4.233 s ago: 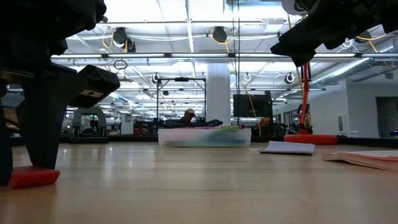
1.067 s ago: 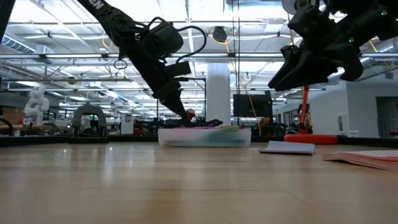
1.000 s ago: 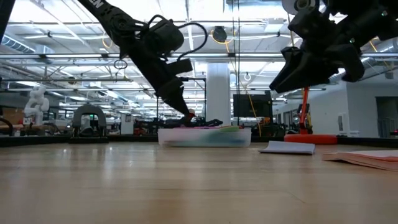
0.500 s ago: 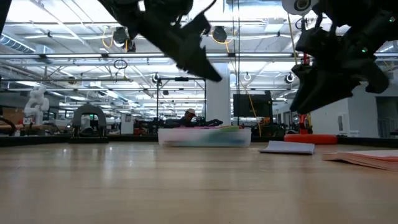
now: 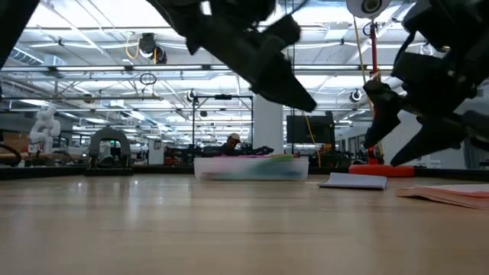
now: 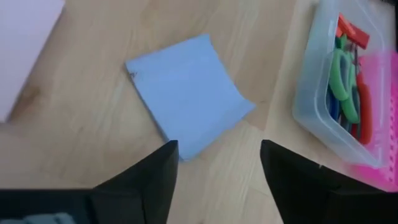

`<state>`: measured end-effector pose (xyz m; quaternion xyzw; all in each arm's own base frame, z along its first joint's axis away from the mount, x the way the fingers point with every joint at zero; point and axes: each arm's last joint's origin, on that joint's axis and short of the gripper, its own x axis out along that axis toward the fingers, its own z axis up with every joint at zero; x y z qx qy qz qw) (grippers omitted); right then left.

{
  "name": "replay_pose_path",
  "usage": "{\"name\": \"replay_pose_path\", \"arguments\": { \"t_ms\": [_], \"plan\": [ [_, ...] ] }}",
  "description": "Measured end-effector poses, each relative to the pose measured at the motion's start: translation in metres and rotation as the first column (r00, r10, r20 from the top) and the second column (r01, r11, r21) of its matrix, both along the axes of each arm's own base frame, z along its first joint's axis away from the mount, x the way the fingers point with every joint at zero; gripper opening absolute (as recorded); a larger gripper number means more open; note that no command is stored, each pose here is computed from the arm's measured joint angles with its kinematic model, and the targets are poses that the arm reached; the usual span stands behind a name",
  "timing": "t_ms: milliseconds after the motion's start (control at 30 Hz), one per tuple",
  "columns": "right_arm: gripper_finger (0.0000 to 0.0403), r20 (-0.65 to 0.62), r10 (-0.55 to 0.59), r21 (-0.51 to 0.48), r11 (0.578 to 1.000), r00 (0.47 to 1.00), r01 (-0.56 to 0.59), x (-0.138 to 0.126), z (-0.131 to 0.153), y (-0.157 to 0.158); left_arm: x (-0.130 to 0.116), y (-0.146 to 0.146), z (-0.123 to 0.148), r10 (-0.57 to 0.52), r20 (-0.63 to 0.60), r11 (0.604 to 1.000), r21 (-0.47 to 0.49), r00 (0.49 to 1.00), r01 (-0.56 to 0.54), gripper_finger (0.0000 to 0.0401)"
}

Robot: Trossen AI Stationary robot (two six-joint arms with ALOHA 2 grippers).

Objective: Pack school essentials
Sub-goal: Put the blue sticky notes into the supply box

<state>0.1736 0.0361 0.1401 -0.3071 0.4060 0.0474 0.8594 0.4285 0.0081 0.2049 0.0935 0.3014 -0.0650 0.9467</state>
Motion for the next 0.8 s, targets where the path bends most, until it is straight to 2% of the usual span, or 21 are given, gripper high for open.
{"name": "replay_pose_path", "arguments": {
  "t_ms": [133,300,600,800],
  "plan": [
    [0.0239,0.002,0.043,-0.034,0.999,0.999,-0.043,-0.006,-0.011,-0.001,0.020,-0.004,-0.015,-0.012,-0.046,1.000,-0.003,0.999,0.012,0.0172],
    [0.0242,-0.022,0.108,-0.093,0.990,0.994,-0.110,-0.010,-0.017,-0.002,0.037,-0.005,-0.032,-0.066,-0.088,0.997,-0.056,0.994,0.061,0.0172],
    [0.0234,-0.041,0.228,-0.202,0.951,0.973,-0.232,-0.016,-0.027,-0.004,0.043,0.005,-0.057,-0.042,-0.155,0.996,-0.081,0.987,0.029,0.0172],
    [0.0233,0.021,0.273,-0.249,0.933,0.962,-0.259,-0.016,-0.029,-0.005,0.047,0.003,-0.072,0.002,-0.161,1.000,-0.021,0.987,-0.005,0.0172]
  ]
}}
